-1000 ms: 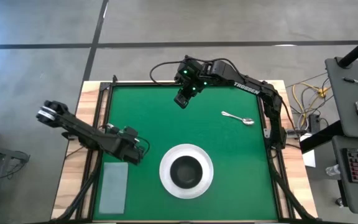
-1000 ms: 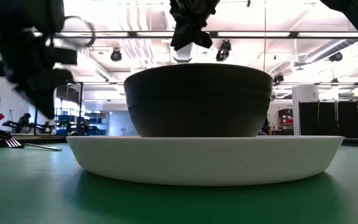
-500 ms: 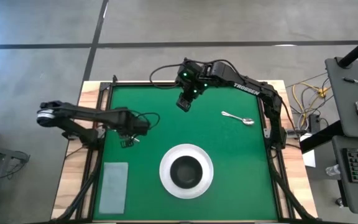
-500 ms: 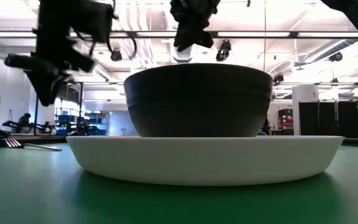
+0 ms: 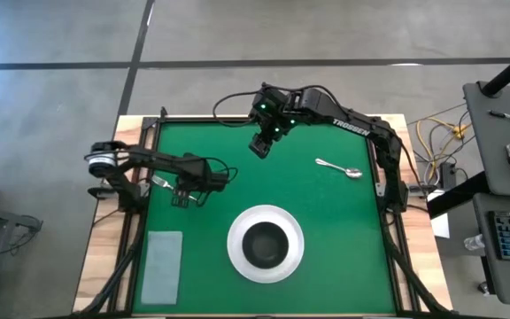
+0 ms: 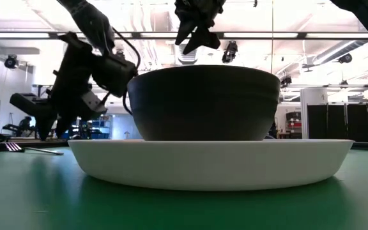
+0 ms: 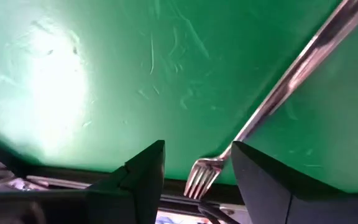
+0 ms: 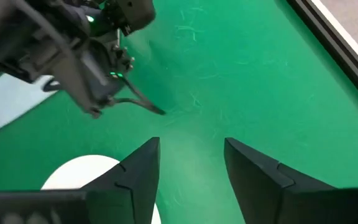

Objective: Set table place
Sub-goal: Put the fork beside the white plate on the table

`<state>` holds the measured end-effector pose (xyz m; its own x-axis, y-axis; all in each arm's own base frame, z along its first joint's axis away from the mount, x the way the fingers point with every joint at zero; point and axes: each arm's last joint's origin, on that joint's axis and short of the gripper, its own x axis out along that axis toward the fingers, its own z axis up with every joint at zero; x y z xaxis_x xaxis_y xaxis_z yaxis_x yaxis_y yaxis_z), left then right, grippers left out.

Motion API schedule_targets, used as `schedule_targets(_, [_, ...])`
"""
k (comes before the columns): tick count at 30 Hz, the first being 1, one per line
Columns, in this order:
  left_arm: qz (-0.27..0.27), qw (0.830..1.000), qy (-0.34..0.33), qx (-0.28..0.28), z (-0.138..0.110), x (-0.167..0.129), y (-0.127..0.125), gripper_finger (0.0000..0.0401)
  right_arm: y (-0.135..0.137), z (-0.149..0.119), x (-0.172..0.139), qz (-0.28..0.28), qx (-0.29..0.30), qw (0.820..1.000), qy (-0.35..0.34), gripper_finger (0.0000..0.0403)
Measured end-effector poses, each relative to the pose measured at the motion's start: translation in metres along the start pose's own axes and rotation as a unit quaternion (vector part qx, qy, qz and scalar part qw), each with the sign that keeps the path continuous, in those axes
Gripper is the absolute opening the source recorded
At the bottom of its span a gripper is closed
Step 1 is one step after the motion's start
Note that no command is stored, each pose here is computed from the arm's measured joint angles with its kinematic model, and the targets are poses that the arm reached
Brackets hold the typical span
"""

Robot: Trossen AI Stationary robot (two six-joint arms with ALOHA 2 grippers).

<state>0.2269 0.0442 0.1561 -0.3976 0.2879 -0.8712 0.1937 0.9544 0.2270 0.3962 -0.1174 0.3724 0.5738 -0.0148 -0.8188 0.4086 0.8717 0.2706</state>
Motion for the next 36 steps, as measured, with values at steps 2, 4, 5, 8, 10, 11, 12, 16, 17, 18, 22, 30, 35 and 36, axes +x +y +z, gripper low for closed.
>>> schedule_targets(2, [-0.006,1.0,0.004,0.008,-0.001,0.004,0.004,0.0165,0.0,0.0,0.0,0.0,0.007,1.0,-0.002,0.0176])
schedule_targets(4, [-0.02,1.0,-0.01,0.009,-0.005,0.006,0.007,0.0149,0.0,0.001,0.0,0.002,0.013,1.0,-0.005,0.0176])
schedule_targets(5, [-0.03,0.999,-0.024,0.01,-0.008,0.006,0.008,0.014,0.0,0.001,0.0,0.002,0.016,1.0,-0.007,0.0175])
schedule_targets(8, [-0.057,0.995,-0.084,0.011,-0.022,0.002,0.008,0.0112,0.0,0.002,0.0,0.002,0.027,1.0,-0.008,0.0176])
schedule_targets(10, [-0.057,0.991,-0.121,0.017,-0.034,-0.001,0.007,0.0098,0.001,0.001,0.0,0.002,0.034,0.999,-0.008,0.0176])
schedule_targets(11, [-0.053,0.989,-0.136,0.022,-0.04,-0.002,0.005,0.0092,0.001,0.001,0.0,0.001,0.035,0.999,-0.008,0.0175])
schedule_targets(12, [-0.047,0.988,-0.147,0.023,-0.046,-0.003,0.004,0.0089,0.002,0.001,0.001,-0.003,0.035,0.999,-0.009,0.0175])
schedule_targets(16, [-0.032,0.983,-0.182,0.024,-0.068,-0.002,-0.004,0.0085,0.007,0.0,0.002,-0.021,0.027,0.999,-0.014,0.0174])
schedule_targets(17, [-0.028,0.981,-0.188,0.029,-0.071,0.0,-0.006,0.0084,0.008,-0.001,0.002,-0.021,0.025,0.999,-0.013,0.0174])
schedule_targets(18, [-0.024,0.98,-0.196,0.03,-0.074,0.002,-0.007,0.0084,0.009,-0.001,0.002,-0.021,0.024,0.999,-0.013,0.0174])
schedule_targets(22, [-0.03,0.981,-0.193,0.018,-0.078,0.013,-0.013,0.0084,0.013,-0.002,0.003,-0.018,0.02,1.0,-0.012,0.0174])
schedule_targets(30, [-0.046,0.985,-0.165,0.018,-0.063,0.024,-0.014,0.0084,0.015,-0.003,0.003,-0.024,0.02,0.999,-0.014,0.0174])
schedule_targets(35, [-0.052,0.989,-0.138,0.024,-0.052,0.034,-0.014,0.0084,0.015,-0.003,0.003,-0.024,0.02,0.999,-0.014,0.0173])
schedule_targets(36, [-0.053,0.989,-0.134,0.025,-0.05,0.036,-0.014,0.0084,0.014,-0.003,0.003,-0.025,0.02,0.999,-0.014,0.0174])
